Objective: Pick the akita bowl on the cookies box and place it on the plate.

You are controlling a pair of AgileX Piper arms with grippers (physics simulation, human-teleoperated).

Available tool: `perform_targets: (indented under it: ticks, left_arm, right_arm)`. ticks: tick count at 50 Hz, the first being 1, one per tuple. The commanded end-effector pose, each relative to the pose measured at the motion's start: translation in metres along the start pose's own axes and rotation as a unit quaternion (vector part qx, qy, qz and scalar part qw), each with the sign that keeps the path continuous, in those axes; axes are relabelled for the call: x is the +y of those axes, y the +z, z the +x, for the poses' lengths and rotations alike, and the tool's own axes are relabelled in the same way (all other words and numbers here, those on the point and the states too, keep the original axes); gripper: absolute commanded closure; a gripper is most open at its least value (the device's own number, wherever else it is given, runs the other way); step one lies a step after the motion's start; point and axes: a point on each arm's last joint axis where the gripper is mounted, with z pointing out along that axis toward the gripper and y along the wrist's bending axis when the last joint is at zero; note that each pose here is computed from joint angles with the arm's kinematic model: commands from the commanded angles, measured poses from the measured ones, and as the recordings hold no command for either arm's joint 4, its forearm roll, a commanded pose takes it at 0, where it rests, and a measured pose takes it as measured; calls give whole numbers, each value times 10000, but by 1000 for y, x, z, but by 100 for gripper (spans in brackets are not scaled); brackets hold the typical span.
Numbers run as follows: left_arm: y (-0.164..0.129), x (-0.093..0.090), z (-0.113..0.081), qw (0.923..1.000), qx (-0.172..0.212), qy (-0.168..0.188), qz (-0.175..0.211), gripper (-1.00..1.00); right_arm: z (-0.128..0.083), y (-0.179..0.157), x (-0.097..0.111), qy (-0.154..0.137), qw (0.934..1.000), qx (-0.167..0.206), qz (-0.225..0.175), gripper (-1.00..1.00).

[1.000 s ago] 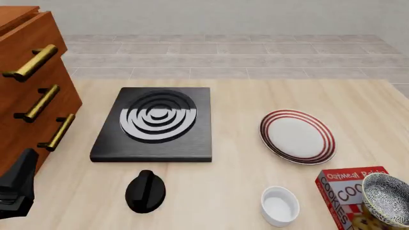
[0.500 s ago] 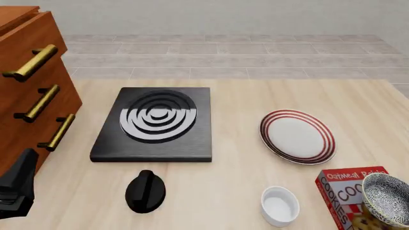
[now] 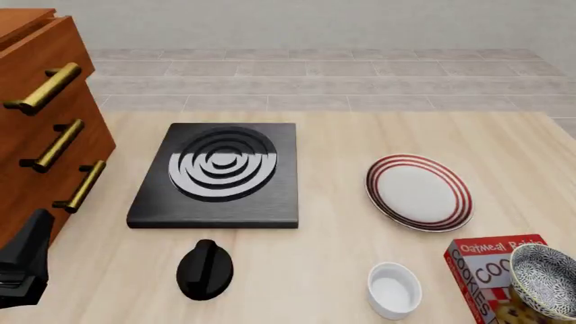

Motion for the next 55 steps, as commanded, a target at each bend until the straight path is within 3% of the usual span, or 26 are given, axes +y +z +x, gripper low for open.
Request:
perform_targets:
  ticks: [1,55]
  left_arm:
    - [0,0,0,10000,0,0,-1,-100]
    - [0,0,0,10000,1,2,0,-100]
  right_arm:
    - [20,5,0,232,9995,196,94,-100]
    - [64,42,-4,458,9960,643,408,-100]
